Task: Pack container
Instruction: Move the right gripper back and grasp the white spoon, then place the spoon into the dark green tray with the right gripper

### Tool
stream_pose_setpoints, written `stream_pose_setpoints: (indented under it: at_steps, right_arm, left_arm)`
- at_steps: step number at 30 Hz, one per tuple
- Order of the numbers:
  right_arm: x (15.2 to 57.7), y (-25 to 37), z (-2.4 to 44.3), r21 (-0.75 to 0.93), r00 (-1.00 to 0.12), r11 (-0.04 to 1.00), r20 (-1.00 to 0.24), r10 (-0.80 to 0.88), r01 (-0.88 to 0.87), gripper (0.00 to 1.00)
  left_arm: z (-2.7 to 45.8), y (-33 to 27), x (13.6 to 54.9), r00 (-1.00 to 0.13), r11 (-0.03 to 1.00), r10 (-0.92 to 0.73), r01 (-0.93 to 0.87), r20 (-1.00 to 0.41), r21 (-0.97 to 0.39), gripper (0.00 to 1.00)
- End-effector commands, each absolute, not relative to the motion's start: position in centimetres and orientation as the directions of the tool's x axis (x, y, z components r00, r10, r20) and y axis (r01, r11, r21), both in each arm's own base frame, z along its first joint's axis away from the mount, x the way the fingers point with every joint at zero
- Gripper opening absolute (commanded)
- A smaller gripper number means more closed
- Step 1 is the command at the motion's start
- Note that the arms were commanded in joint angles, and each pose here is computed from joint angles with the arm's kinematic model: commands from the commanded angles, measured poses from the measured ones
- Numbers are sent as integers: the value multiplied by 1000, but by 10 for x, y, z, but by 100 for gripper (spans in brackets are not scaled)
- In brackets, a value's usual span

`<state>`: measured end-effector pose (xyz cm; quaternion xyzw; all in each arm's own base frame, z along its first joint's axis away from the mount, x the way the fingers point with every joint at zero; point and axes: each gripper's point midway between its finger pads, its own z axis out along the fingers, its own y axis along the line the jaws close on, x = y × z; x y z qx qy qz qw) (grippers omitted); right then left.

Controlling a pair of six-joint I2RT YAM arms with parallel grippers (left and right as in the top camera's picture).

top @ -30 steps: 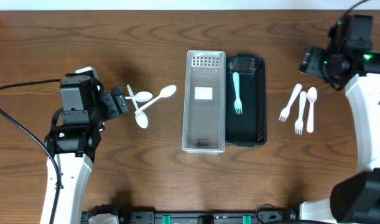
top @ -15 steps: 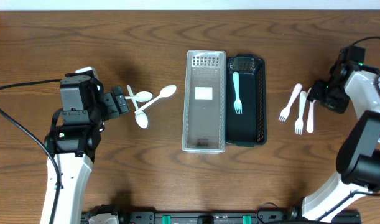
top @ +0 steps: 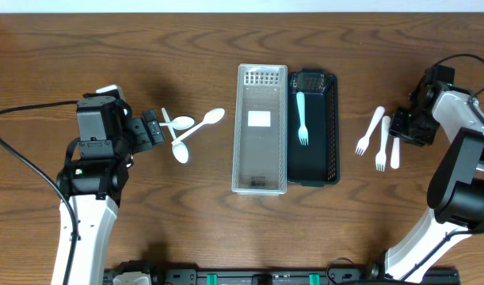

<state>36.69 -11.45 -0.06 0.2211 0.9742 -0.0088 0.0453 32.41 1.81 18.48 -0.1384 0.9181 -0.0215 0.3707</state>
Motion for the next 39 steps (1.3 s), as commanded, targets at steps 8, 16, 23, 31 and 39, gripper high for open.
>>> stream_pose_setpoints:
  at_steps: [8, 16, 23, 31, 39]
  right_arm:
    - [358, -114, -20, 7, -897, 900, -73, 435, 436, 34]
    - [355, -113, -17, 11, -888, 892, -82, 451, 452, 6]
    - [382, -91, 67, 116, -872, 910, -260, 415, 399, 2]
    - [398, 18, 199, 287, -792, 956, -568, 225, 66, 4]
    - [397, 106, 174, 186, -812, 981, -580, 59, -62, 7]
  left_arm:
    - [191, 17, 327, -684, 966, -251, -222, -685, -132, 98]
    - [191, 17, 327, -684, 966, -251, -223, -685, -132, 98]
    - [191, 17, 327, -684, 966, -251, -222, -685, -132, 98]
    - [191, 17, 327, -684, 966, -251, -223, -685, -132, 98]
    - [191, 17, 327, -684, 966, -251, -222, -685, -132, 98]
